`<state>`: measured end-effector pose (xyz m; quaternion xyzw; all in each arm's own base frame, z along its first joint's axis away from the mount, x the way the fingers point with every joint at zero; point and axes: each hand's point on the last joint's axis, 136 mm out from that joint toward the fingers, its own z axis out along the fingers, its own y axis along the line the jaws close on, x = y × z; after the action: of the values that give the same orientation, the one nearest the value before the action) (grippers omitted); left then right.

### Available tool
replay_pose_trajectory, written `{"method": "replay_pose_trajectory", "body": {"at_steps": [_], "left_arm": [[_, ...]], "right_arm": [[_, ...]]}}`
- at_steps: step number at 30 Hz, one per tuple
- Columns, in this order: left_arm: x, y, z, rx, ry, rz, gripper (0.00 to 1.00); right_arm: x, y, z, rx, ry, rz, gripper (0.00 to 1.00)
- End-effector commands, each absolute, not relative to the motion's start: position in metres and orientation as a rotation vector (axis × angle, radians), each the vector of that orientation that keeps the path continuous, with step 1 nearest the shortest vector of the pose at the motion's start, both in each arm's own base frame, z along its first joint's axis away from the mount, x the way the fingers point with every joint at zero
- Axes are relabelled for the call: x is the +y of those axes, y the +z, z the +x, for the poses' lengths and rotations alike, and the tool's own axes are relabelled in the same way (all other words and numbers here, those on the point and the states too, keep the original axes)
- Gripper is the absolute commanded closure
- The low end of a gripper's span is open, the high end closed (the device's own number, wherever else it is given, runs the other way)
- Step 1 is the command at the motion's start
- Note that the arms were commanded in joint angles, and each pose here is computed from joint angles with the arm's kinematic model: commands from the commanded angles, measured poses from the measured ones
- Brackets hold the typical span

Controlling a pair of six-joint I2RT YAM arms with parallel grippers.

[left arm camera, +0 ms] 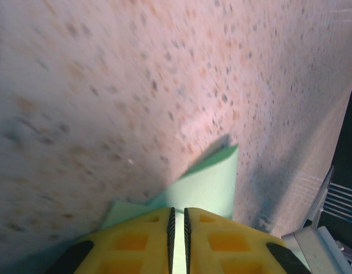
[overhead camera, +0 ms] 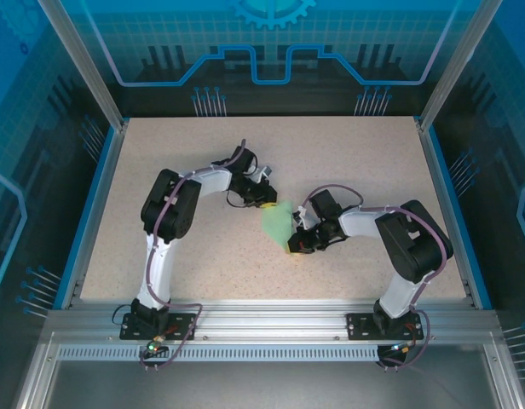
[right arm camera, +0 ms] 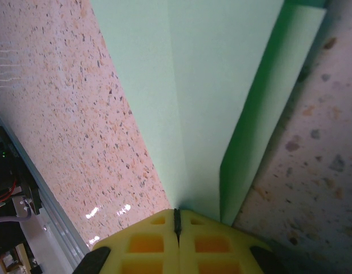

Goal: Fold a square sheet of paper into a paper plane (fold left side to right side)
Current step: Fourth fold the wing at the center of the table, then turn over the paper at the center of the table.

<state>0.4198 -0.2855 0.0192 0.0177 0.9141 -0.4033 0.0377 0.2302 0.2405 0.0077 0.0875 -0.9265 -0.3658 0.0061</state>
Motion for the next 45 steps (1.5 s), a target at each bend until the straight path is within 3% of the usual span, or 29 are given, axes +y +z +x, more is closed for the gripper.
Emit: {"method": "replay_pose_trajectory", "body": {"at_steps": [1,7,15,22,27,31,42,45], "left_arm": [[-0.249,-0.008,0.448,2.821,-1.038,-0.004,0.84],[-0.246,0.006,0.464,2.79,-1.07,-0.011,0.81],[-0.224,0.089,0.469,2.636,-1.059,0.013,0.66],[-0.214,0.118,0.42,2.578,-1.134,-0.035,0.59],[-0.237,0.099,0.375,2.632,-1.242,-0.046,0.55],[-0.257,0.078,0.352,2.691,-1.273,-0.056,0.54],[-0.261,0.055,0.349,2.737,-1.274,-0.144,0.45],[-0.262,0.053,0.349,2.743,-1.275,-0.151,0.45]], "right_arm": [[0.206,-0.027,0.187,-2.844,-0.852,0.164,1.0],[0.213,-0.023,0.193,-2.856,-0.923,0.153,0.99],[0.244,0.025,0.238,-2.969,-1.22,0.24,0.79],[0.242,0.079,0.275,-3.192,-1.296,0.355,0.61],[0.23,0.098,0.289,-3.27,-1.324,0.343,0.52],[0.229,0.094,0.294,-3.292,-1.137,0.448,0.45],[0.258,0.065,0.313,-3.197,-1.06,0.515,0.46],[0.262,0.057,0.313,-3.173,-1.056,0.521,0.53]]}}
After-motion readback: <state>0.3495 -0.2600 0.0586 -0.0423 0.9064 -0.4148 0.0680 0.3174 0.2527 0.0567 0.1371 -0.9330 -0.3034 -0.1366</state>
